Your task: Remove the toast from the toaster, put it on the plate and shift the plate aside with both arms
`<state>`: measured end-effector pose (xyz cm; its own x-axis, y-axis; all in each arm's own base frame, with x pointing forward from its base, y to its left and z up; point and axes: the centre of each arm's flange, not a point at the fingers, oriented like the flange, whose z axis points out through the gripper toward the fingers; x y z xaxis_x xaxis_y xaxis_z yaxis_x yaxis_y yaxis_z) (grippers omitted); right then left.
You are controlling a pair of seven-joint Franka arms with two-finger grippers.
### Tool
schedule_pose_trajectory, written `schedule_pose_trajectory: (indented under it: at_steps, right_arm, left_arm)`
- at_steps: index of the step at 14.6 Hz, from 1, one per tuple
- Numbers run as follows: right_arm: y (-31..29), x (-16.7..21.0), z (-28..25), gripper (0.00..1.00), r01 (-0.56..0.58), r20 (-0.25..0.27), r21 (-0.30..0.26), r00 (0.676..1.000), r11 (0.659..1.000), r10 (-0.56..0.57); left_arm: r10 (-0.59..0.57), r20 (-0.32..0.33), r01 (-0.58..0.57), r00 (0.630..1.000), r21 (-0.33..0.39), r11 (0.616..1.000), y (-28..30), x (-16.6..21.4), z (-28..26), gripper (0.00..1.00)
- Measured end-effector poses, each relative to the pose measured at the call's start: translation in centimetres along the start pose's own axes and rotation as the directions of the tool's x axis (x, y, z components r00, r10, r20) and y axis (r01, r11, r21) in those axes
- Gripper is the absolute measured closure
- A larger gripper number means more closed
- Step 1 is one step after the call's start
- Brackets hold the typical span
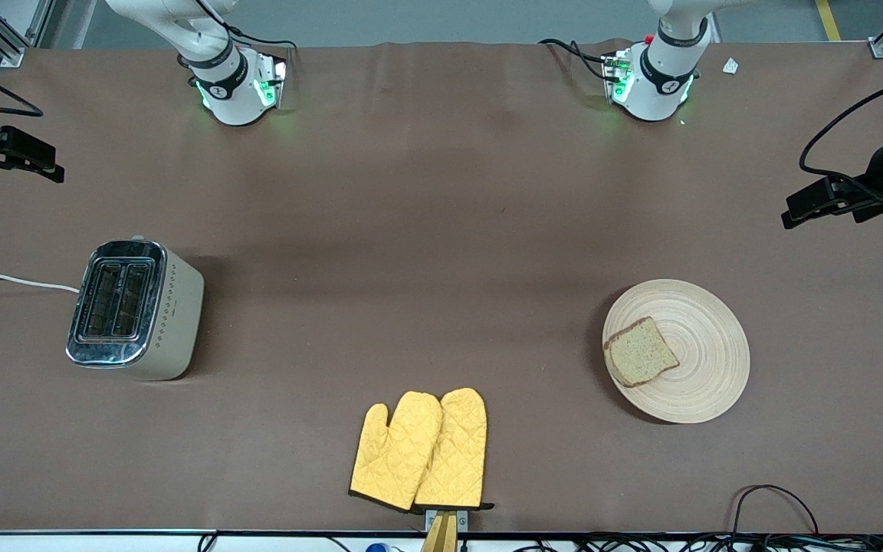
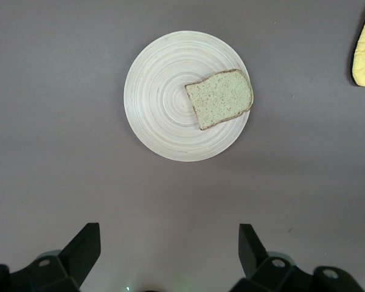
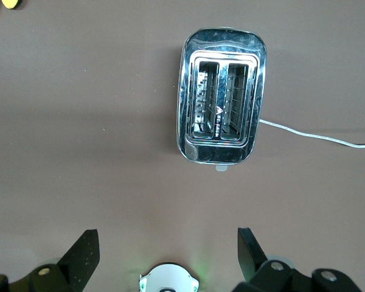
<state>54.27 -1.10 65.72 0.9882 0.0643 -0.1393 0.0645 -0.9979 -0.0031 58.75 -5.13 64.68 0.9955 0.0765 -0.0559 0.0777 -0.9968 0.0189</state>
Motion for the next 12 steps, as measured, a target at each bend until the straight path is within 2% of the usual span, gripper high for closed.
schedule_pose_trajectory:
  at_steps: [3, 7, 12]
  right_arm:
    - [0.1, 0.0, 0.2, 0.00, -0.001, 0.003, 0.000, 1.000, 1.000, 0.001]
    - [0.0, 0.3, 0.1, 0.00, 0.001, -0.032, 0.013, 0.999, 1.000, 0.000]
    - [0.2, -0.6, 0.6, 0.00, -0.003, -0.061, 0.026, 0.998, 1.000, 0.004]
  left_arm:
    - [0.019, -0.033, -0.018, 0.999, 0.019, 1.000, 1.4, -2.4, -2.5, 0.00]
    - [0.014, -0.015, -0.013, 1.000, 0.059, 0.998, 1.1, -6.1, -2.8, 0.00]
    - [0.018, 0.004, -0.018, 1.000, 0.069, 0.997, 1.3, -7.3, -2.0, 0.00]
